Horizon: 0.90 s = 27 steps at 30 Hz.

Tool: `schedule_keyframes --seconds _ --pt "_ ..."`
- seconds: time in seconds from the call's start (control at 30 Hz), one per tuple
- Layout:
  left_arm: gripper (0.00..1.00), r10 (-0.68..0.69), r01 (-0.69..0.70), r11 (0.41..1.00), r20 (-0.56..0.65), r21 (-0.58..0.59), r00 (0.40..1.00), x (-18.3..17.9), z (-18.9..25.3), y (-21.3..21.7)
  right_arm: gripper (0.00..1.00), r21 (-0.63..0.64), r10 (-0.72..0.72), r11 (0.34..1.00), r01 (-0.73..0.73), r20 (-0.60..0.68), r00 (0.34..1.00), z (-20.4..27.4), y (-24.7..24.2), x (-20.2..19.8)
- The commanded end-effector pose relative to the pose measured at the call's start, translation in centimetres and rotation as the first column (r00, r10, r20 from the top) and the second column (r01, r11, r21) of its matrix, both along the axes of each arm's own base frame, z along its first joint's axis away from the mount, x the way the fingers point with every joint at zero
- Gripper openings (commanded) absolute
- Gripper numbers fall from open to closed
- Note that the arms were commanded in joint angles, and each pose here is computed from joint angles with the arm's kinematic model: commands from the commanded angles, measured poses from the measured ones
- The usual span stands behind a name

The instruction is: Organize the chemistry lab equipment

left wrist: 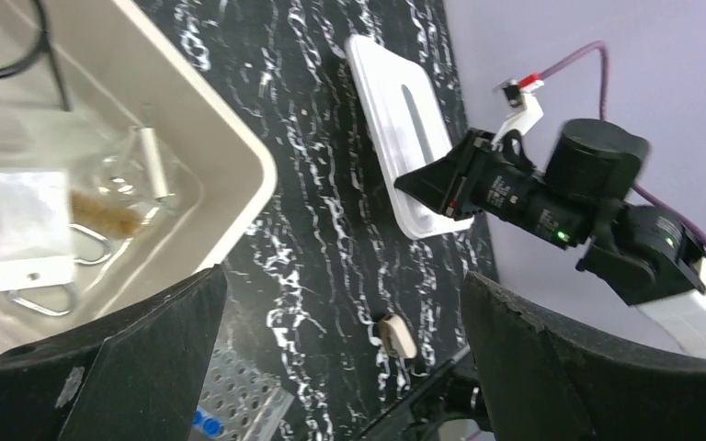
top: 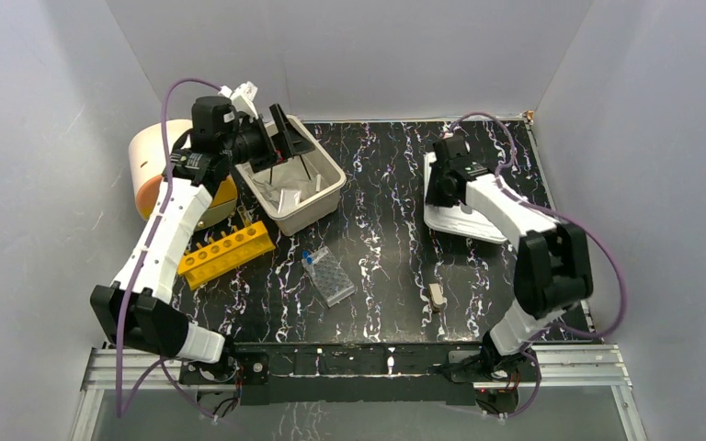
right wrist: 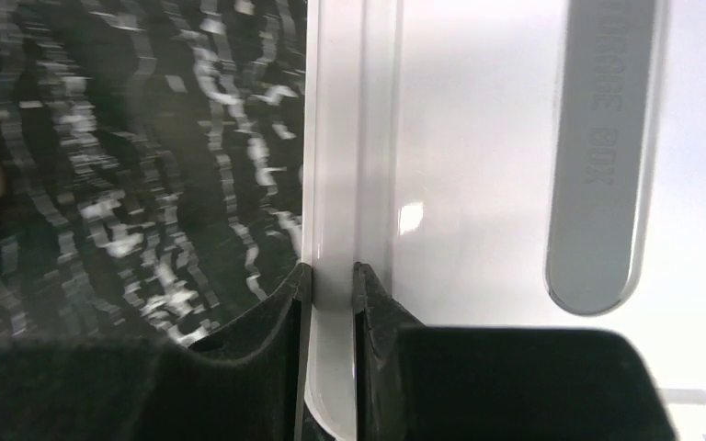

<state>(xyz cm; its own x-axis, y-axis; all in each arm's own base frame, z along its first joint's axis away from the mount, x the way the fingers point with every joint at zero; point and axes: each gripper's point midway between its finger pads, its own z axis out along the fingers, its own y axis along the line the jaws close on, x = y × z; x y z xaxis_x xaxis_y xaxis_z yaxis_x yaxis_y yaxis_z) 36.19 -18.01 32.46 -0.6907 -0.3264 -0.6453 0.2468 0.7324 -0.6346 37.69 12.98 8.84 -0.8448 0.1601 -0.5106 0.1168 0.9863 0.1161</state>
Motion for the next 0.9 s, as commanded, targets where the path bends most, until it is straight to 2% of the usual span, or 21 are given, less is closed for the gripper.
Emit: schedule_keyframes --seconds 0.0,0.17,0.27,0.4,0.53,0.6,0.77,0.87 --pt "0.98 -0.131 0.127 0.981 -0.017 -0.148 0.991 -0.4 0.9 -3.9 0.1 0.167 0.111 0.973 -0.161 0.274 0.955 7.9 3.4 1.4" --pt "0.98 -0.166 0.147 0.967 -0.075 -0.208 0.983 0.1 -0.5 -8.4 0.09 0.281 0.186 0.912 -0.299 0.368 0.911 11.3 5.9 0.0" --pt "0.95 -0.106 0.044 0.967 -0.237 -0.252 0.966 1.7 -4.4 -12.6 0.09 0.322 0.251 0.859 -0.399 0.415 0.874 11.9 7.3 -1.3" --pt "0.94 -0.028 -0.029 0.984 -0.316 -0.175 0.948 0.8 -8.4 -16.3 0.06 0.338 0.233 0.864 -0.373 0.388 0.892 10.7 7.0 -2.0" --pt "0.93 0.03 -0.058 0.995 -0.308 -0.084 0.951 0.9 -10.9 -19.3 0.06 0.347 0.221 0.863 -0.367 0.394 0.892 10.6 6.9 -2.2" --pt "0.95 0.088 -0.086 0.996 -0.285 0.023 0.955 1.7 -12.7 -19.8 0.06 0.343 0.218 0.865 -0.367 0.402 0.889 10.8 6.8 -2.4" --pt "0.96 0.102 -0.089 0.994 -0.308 0.057 0.946 2.7 -15.7 -21.1 0.06 0.35 0.213 0.86 -0.372 0.418 0.883 11.5 6.8 -2.8" --pt "0.94 0.124 -0.11 0.992 -0.255 0.066 0.959 4.5 -16.3 -21.8 0.06 0.361 0.207 0.857 -0.368 0.414 0.887 11.4 6.8 -3.0"
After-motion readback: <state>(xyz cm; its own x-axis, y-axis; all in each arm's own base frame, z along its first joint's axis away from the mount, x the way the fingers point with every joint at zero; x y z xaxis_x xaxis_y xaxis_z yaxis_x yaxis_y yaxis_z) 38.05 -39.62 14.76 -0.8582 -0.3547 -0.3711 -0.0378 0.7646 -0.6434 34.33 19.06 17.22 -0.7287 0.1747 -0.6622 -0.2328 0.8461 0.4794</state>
